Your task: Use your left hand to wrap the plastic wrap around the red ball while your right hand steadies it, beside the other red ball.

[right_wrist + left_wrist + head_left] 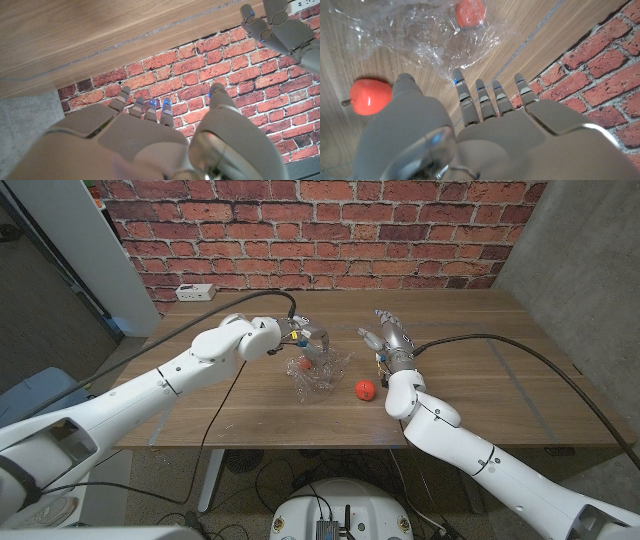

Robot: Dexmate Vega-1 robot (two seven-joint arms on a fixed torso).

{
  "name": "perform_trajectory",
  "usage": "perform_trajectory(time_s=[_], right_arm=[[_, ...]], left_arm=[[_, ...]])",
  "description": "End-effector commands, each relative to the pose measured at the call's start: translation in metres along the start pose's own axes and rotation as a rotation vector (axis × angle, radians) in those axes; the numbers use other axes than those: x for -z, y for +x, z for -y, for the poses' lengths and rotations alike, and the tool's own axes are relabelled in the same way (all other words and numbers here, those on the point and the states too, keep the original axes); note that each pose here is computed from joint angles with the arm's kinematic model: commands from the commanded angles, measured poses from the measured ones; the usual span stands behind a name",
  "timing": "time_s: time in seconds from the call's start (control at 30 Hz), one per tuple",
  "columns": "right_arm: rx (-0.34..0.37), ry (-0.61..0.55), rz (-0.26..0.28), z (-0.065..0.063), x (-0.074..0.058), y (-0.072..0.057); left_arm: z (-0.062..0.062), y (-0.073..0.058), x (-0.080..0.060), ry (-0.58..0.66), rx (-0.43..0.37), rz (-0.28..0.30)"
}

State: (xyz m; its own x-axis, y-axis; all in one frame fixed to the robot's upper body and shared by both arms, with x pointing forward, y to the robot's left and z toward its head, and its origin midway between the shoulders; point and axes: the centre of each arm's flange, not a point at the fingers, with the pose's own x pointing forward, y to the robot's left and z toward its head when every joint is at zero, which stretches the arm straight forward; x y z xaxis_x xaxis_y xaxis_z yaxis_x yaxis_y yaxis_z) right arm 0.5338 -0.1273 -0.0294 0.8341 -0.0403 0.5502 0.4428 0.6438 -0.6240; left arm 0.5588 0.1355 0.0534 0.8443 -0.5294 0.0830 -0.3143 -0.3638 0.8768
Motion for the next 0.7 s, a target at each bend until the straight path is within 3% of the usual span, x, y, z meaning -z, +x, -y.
perform_trajectory(time_s=[0.03,0.23,0.4,0.7], right_arm=[[0.090,0.063,-0.070,0.002,0.012,-0.031],[0.146,0.091,-0.112,-0.002,0.015,-0.048],[0.181,0.113,-0.148,-0.007,0.019,-0.062],[0.229,0.161,-0.151,-0.014,0.020,-0.074]], left_arm=[[0.012,-0.033,-0.011,0.157,-0.046,-0.119],[0.017,-0.050,-0.019,0.224,-0.111,-0.142],[0.024,-0.068,-0.026,0.317,-0.212,-0.203],[0.031,-0.084,-0.036,0.398,-0.195,-0.265]])
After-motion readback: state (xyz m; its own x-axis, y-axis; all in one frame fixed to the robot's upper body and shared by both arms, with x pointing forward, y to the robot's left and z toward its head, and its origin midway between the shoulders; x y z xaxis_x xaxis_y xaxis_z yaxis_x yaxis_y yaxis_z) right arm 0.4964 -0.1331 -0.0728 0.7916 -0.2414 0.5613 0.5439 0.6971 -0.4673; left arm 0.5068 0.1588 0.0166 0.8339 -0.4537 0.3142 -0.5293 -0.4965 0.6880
